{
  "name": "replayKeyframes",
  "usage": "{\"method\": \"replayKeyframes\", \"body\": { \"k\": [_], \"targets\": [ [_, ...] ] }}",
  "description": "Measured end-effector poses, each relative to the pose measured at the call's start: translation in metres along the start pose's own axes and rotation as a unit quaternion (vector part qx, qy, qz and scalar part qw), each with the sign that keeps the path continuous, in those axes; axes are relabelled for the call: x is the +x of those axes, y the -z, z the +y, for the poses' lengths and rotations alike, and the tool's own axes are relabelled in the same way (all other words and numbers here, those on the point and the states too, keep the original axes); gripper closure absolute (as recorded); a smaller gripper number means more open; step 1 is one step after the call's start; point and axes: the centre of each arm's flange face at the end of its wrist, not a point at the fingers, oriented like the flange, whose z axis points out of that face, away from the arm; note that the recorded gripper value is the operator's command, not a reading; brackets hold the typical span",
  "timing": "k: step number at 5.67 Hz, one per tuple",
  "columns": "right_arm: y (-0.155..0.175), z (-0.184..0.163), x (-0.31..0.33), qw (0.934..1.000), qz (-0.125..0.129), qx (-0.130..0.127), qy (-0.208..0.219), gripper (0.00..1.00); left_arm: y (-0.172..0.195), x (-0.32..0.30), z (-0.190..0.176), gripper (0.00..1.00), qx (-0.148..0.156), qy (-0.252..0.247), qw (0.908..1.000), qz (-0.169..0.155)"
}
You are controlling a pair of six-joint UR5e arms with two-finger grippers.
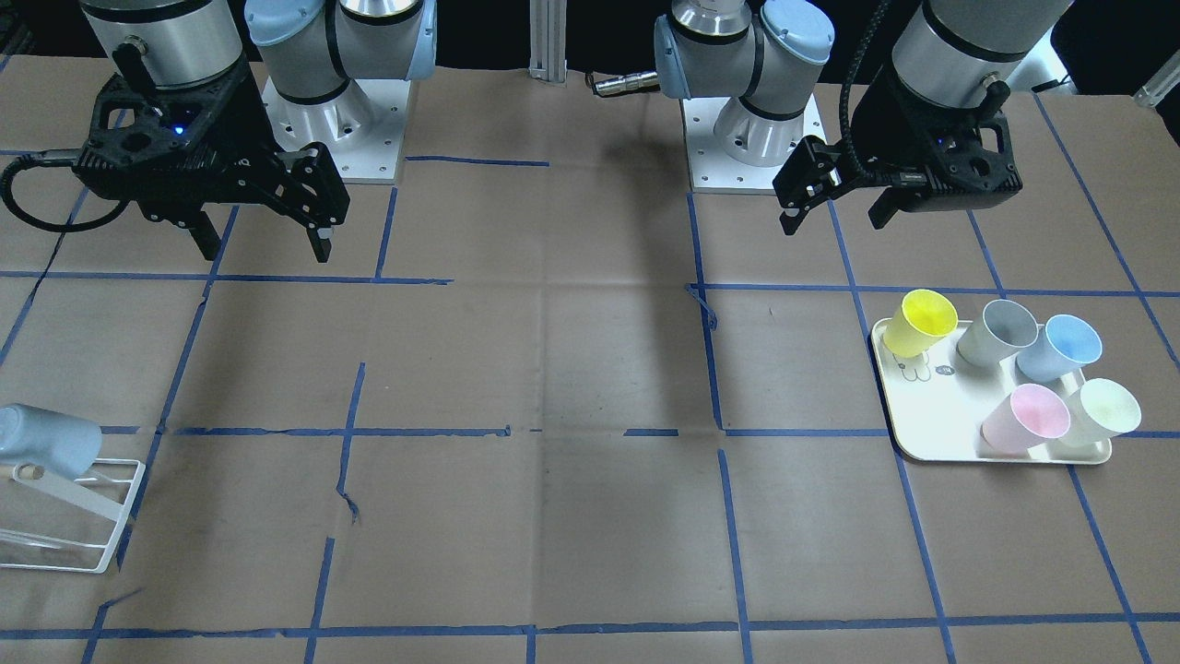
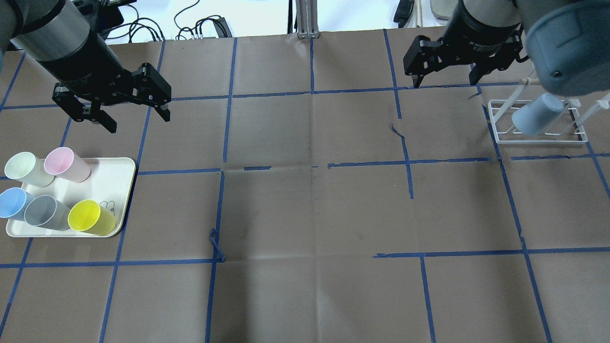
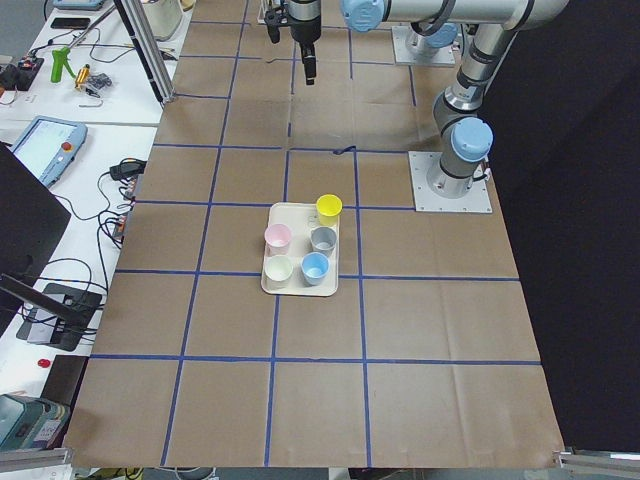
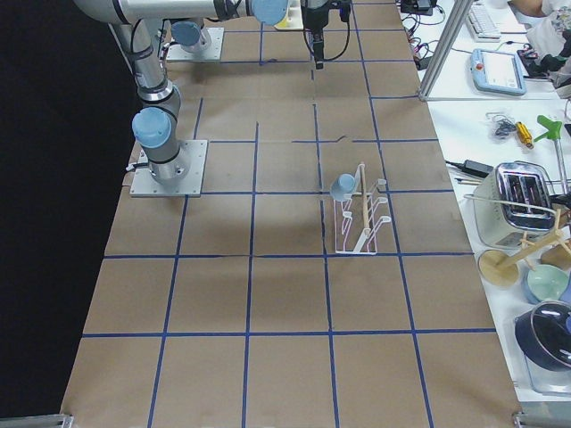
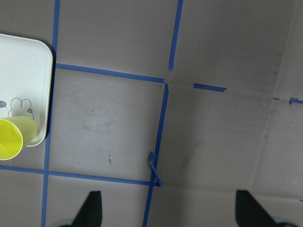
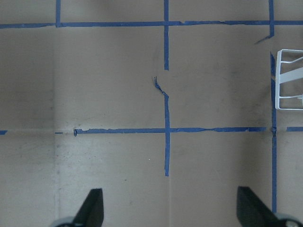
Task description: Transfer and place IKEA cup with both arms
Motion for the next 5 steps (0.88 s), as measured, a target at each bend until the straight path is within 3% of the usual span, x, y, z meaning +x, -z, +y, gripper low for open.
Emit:
{"method": "replayKeyframes", "body": {
  "k": [5],
  "targets": [
    [-0.0067,-0.0031,0.0096,0.9999,0.005,-0.008,-0.006,0.0,-0.0034,-0.0036,-0.0041,0.02,-0.004,0.002,1.0,-0.005]
  ]
}}
